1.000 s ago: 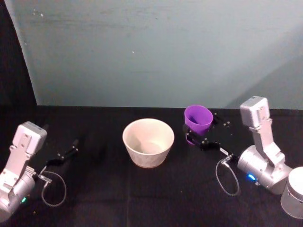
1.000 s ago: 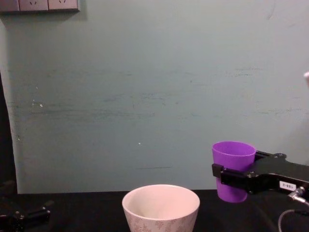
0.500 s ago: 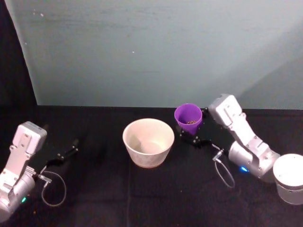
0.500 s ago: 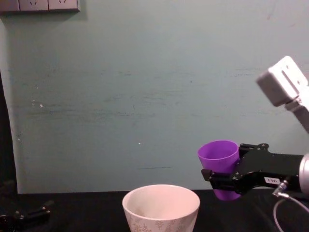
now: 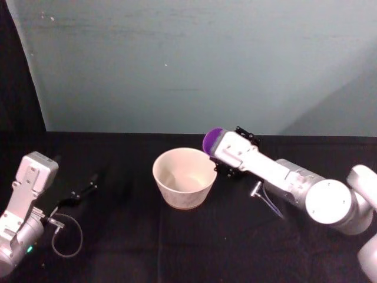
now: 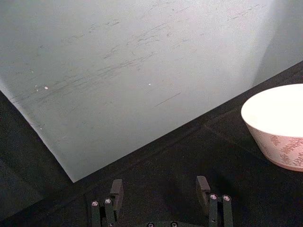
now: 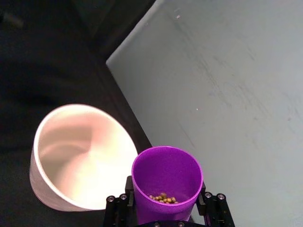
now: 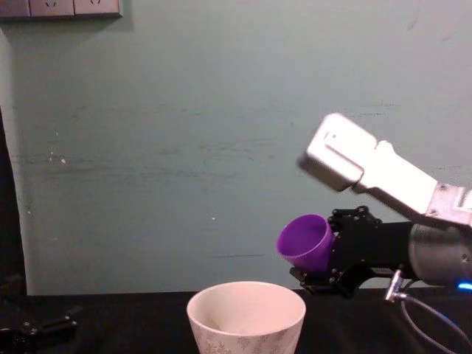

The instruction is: Pick up the cup and pour the mung beans from the cup into the bowl.

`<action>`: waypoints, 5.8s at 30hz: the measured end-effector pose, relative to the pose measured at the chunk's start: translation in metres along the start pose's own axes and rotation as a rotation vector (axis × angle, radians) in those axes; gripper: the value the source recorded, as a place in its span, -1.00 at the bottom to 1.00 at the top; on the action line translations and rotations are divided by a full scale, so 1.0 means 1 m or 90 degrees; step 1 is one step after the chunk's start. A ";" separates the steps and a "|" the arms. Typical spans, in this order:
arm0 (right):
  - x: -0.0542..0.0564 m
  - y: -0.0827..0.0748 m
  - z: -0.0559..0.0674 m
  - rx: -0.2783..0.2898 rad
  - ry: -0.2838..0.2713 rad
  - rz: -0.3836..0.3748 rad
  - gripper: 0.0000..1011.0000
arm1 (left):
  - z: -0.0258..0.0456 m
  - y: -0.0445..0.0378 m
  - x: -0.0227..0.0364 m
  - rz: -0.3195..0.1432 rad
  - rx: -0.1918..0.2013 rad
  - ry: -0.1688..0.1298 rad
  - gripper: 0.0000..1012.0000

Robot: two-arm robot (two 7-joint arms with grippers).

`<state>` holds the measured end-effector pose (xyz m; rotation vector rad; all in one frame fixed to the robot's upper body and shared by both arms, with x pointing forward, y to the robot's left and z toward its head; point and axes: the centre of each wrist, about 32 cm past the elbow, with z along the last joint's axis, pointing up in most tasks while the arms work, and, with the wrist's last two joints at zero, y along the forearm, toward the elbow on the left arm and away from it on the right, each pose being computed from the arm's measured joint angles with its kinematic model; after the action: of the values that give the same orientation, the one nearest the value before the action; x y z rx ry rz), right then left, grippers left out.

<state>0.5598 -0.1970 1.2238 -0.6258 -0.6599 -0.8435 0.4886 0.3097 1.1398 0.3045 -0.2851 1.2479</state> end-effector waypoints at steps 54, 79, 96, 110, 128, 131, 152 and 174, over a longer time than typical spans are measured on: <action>-0.035 0.044 0.089 -0.171 -0.547 0.027 0.45 | 0.0000 0.0000 0.0000 0.000 0.000 0.000 1.00; -0.040 0.045 0.094 -0.177 -0.582 0.025 0.45 | 0.0000 0.0000 0.0000 0.000 0.000 0.000 1.00; -0.053 0.047 0.096 -0.187 -0.637 0.029 0.45 | 0.0000 0.0000 0.0000 0.000 0.000 0.000 1.00; -0.067 0.047 0.102 -0.214 -0.729 0.001 0.45 | 0.0000 0.0000 0.0000 0.000 0.000 0.000 1.00; -0.092 0.048 0.116 -0.279 -0.999 -0.069 0.45 | 0.0000 0.0000 0.0000 0.000 0.000 0.000 1.00; -0.098 0.049 0.115 -0.290 -1.054 -0.080 0.45 | 0.0000 0.0000 0.0000 0.000 0.000 0.000 1.00; -0.114 0.049 0.109 -0.324 -1.311 -0.105 0.45 | 0.0000 0.0000 0.0000 0.000 0.000 0.000 1.00; -0.110 0.047 0.107 -0.345 -1.428 -0.124 0.45 | 0.0000 0.0000 0.0000 0.000 0.000 0.000 1.00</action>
<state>0.5147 -0.0448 1.2000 -1.9967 -2.5295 -0.0880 0.4886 0.3097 1.1398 0.3045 -0.2851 1.2480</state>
